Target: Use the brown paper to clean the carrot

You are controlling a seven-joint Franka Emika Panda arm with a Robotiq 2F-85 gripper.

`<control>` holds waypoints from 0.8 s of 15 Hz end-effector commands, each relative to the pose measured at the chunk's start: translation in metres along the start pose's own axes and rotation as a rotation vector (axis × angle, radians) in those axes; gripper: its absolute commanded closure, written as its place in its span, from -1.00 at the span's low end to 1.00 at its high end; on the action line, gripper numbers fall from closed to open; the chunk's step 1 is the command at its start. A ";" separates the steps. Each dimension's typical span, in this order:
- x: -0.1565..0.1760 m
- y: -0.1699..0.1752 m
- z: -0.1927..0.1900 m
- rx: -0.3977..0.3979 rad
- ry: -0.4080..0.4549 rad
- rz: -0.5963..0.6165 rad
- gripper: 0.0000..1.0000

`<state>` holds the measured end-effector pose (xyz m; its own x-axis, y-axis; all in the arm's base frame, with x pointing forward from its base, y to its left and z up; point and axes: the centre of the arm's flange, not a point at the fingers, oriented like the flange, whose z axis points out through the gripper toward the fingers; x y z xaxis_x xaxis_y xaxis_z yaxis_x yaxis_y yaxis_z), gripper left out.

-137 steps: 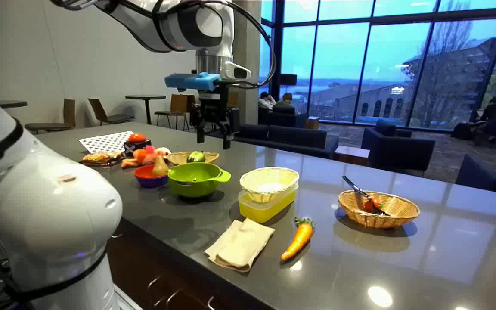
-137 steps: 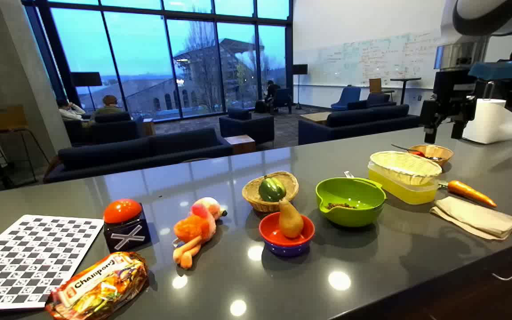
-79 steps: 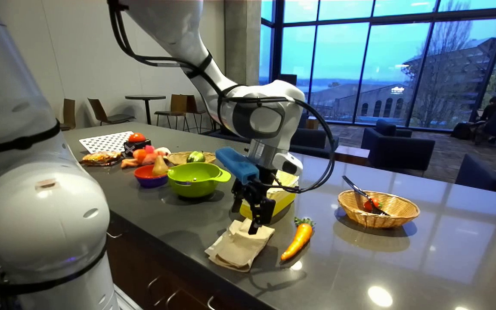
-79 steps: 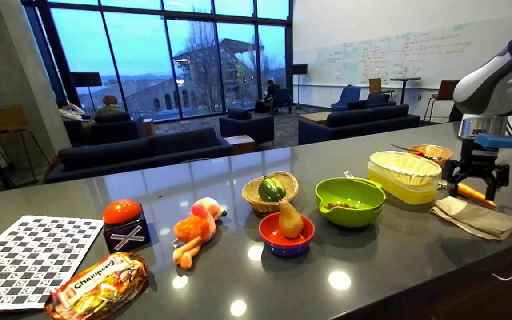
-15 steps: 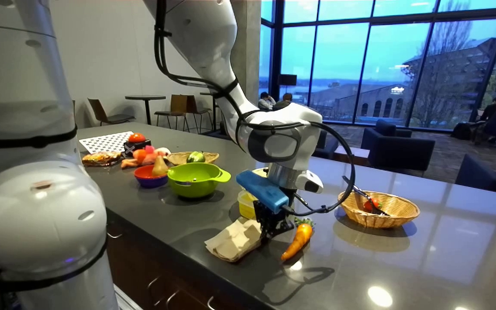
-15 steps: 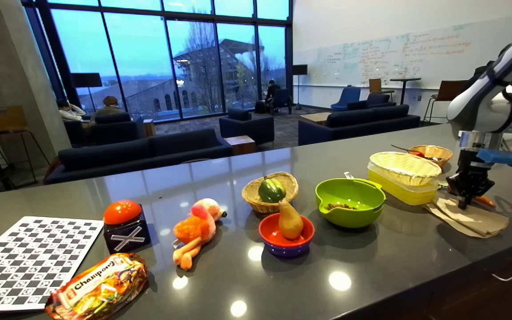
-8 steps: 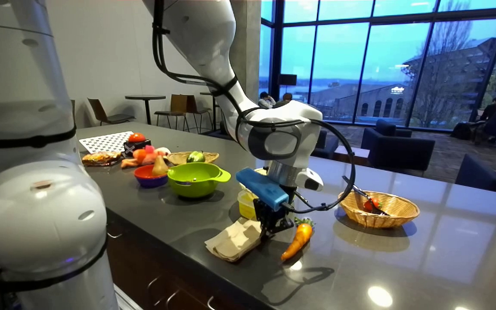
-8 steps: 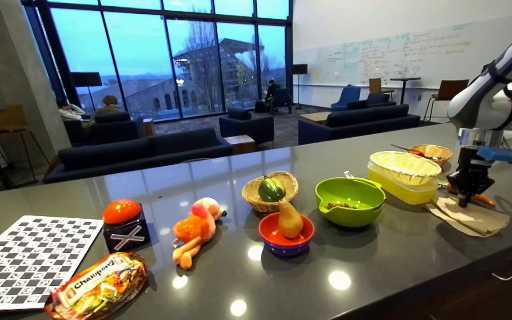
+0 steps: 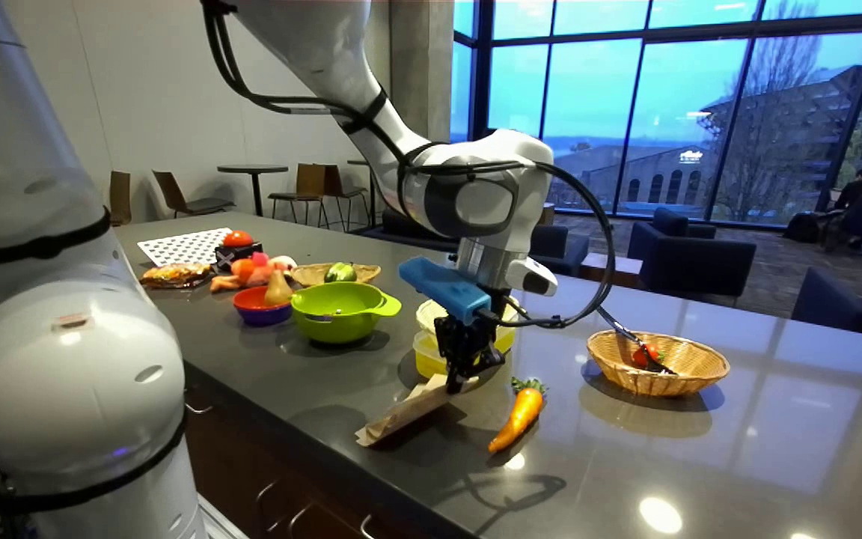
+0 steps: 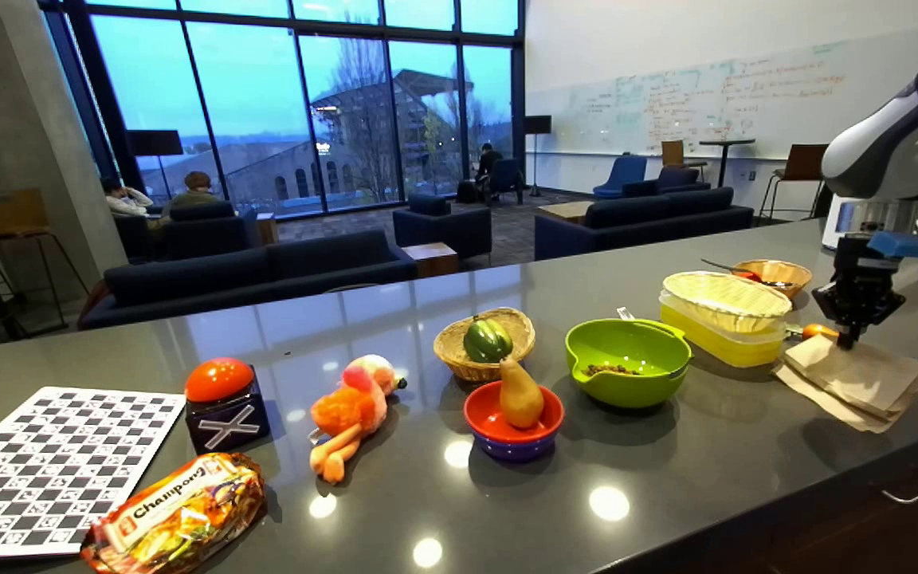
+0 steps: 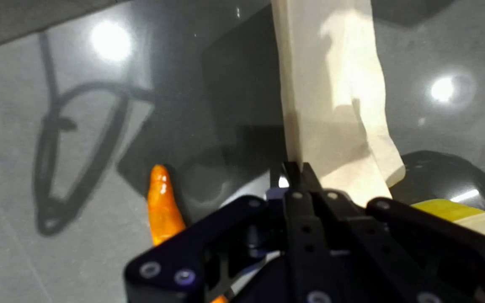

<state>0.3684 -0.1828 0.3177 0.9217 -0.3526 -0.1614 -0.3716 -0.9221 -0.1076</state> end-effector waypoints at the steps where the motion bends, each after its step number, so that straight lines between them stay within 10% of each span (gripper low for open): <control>1: -0.013 0.004 -0.026 -0.012 0.039 0.064 1.00; 12: 0.025 0.041 -0.067 0.040 0.137 0.267 1.00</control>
<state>0.3705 -0.2246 0.3683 0.8290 -0.5556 -0.0634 -0.5591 -0.8221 -0.1072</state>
